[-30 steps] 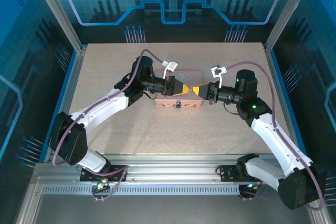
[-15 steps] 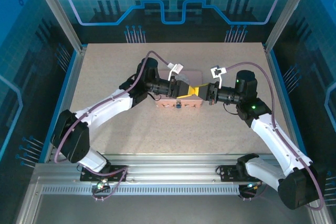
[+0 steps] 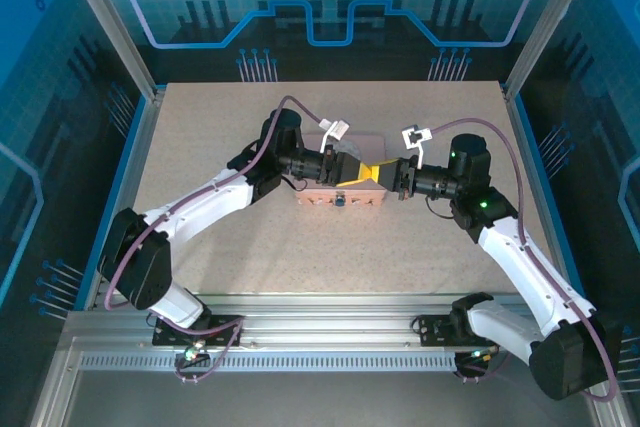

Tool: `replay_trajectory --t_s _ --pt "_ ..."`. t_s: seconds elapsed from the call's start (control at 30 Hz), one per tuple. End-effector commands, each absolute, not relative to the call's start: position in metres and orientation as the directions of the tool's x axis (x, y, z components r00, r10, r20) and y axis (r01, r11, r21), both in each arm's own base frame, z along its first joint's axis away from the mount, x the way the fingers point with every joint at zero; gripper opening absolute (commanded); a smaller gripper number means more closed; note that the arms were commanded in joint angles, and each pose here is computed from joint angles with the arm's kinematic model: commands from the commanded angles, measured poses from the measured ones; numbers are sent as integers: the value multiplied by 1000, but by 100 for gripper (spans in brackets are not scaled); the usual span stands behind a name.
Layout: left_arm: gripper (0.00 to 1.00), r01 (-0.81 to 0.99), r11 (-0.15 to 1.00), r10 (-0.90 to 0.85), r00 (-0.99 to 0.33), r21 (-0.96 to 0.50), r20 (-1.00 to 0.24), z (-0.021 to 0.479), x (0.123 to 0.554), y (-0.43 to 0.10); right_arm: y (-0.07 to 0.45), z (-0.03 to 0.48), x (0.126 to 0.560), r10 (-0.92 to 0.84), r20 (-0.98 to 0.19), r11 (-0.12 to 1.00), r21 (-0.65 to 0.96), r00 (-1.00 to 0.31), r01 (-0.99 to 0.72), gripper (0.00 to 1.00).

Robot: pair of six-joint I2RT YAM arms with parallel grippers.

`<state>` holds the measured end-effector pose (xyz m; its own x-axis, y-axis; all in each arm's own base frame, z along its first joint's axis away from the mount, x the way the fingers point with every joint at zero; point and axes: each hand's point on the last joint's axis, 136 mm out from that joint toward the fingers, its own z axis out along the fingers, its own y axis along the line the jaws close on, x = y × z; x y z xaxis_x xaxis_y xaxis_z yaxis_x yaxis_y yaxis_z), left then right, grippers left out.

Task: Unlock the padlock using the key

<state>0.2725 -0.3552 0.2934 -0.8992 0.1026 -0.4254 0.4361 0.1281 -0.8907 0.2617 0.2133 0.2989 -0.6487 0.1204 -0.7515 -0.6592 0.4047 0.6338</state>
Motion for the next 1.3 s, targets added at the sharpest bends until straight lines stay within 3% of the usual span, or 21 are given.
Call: replay_trajectory --t_s 0.0,0.13,0.2,0.63,0.8,1.13,1.27 --pt "48 470 97 96 -882 -878 -461 308 274 -359 211 302 258 124 -762 392 627 -636 -674 0" --pt "43 471 92 99 -881 -877 -463 309 274 -359 210 302 257 125 -764 396 624 -633 -674 0" --pt "53 472 96 101 -880 -876 -463 308 274 -359 211 302 257 125 -763 390 626 -634 -675 0" --pt "60 468 87 106 -882 -880 -459 307 275 -363 212 301 259 134 -757 386 635 -640 -670 0" --pt "41 470 84 109 -881 -879 -461 307 273 -362 211 300 260 135 -759 394 631 -637 -668 0" --pt "19 475 98 122 -878 -875 -463 305 268 -359 208 301 259 136 -763 405 625 -632 -667 0" --pt "16 468 105 126 -882 -878 -455 303 267 -357 207 303 260 139 -766 409 622 -628 -668 0"
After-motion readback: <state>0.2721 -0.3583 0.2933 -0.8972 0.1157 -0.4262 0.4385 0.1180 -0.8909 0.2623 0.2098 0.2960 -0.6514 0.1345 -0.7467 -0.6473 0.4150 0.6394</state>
